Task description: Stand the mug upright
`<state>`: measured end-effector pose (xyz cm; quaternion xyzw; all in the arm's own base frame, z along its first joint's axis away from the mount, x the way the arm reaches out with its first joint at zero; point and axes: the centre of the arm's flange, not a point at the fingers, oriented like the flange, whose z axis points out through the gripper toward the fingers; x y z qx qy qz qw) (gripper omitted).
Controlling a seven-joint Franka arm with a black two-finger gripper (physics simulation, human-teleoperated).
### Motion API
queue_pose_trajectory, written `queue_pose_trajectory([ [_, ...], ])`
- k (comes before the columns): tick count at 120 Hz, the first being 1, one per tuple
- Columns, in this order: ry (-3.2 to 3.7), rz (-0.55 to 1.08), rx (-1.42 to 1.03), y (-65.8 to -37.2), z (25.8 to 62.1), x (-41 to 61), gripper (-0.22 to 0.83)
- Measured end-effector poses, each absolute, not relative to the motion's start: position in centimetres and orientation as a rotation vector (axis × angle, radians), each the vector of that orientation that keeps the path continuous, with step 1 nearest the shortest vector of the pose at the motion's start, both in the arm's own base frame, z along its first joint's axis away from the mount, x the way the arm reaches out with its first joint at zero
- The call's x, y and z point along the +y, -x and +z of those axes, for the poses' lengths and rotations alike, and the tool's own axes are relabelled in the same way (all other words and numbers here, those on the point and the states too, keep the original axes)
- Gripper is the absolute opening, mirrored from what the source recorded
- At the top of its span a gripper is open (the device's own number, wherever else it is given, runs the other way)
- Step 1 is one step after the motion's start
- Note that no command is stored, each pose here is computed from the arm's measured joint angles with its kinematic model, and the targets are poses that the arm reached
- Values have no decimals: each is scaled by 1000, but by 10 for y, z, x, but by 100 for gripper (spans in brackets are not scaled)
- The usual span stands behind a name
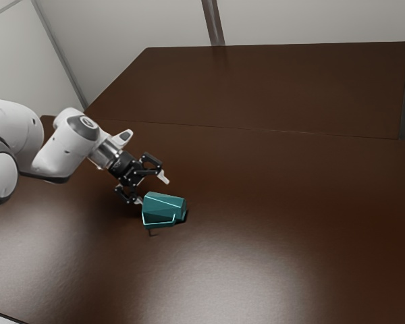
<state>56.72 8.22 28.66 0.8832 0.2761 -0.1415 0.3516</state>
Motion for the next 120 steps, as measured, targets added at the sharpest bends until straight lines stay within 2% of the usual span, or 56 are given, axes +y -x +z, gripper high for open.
queue_pose_trajectory([
  [9, -2282, -366, 715, -568, 286, 80, 55],
  [31, -2286, -367, 710, -568, 286, 78, 16],
  [42, -2293, -362, 700, -570, 289, 76, 4],
  [67, -2309, -326, 660, -582, 306, 67, -11],
  [93, -2324, -327, 646, -581, 310, 63, -16],
  [120, -2567, -221, 436, -578, 370, 37, -17],
])
